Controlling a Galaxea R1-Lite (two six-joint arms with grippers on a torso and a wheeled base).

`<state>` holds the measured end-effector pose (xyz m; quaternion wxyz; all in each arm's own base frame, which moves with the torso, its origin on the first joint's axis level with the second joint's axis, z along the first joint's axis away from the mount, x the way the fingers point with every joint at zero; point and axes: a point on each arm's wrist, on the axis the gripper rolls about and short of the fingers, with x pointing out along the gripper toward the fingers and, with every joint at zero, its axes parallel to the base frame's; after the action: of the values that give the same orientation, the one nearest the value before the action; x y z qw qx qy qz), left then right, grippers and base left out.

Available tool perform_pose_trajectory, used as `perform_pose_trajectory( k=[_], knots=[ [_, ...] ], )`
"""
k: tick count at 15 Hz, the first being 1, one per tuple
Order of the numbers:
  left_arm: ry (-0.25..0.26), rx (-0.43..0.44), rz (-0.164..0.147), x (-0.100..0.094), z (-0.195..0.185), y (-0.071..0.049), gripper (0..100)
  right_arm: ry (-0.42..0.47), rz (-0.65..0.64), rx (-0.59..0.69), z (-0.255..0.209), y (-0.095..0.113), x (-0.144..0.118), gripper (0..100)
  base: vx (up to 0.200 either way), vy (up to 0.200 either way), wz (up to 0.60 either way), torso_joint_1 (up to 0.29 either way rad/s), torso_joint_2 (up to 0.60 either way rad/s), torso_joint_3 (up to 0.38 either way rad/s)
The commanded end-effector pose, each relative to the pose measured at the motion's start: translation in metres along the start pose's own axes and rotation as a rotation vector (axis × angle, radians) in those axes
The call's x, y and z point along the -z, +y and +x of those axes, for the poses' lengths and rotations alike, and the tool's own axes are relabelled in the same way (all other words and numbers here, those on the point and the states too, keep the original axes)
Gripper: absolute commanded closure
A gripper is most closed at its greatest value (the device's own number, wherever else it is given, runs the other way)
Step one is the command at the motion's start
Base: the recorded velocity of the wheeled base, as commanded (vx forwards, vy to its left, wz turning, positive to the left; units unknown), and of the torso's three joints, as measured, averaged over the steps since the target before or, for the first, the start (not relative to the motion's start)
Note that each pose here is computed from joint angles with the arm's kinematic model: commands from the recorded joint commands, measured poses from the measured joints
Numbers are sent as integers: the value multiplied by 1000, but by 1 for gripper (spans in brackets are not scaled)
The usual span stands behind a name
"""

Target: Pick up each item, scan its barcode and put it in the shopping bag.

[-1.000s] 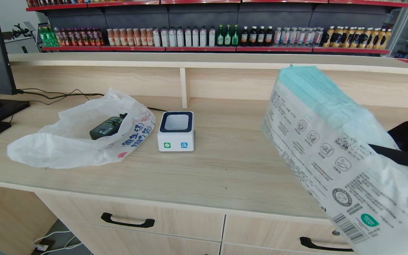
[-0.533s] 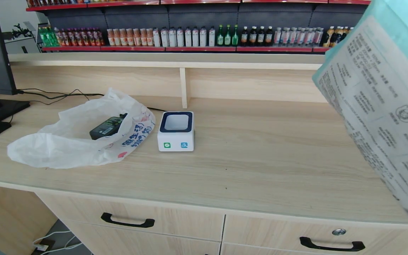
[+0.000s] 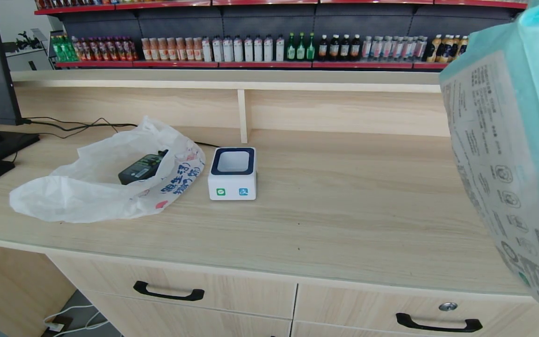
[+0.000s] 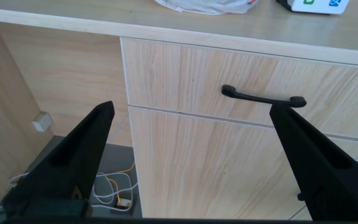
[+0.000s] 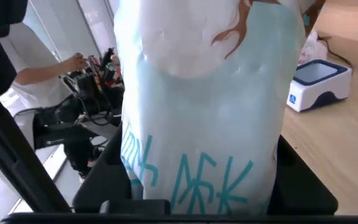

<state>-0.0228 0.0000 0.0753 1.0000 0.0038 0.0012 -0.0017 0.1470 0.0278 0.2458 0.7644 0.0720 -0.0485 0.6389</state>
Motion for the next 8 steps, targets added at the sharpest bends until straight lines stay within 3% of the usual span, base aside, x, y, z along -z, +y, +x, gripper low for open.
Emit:
perform_pose_trajectory(
  k=[1, 5, 8],
  knots=[
    [-1, 0, 0, 0, 0, 0, 0, 22, -10, 6, 0, -12, 14, 100, 0, 0, 0, 0, 0, 0],
    [-1, 0, 0, 0, 0, 0, 0, 33, -194, 44, 1, -32, 29, 100, 0, 0, 0, 0, 0, 0],
    [-1, 0, 0, 0, 0, 0, 0, -1, -298, 207, 5, -59, 37, 100, 0, 0, 0, 0, 0, 0]
  ],
)
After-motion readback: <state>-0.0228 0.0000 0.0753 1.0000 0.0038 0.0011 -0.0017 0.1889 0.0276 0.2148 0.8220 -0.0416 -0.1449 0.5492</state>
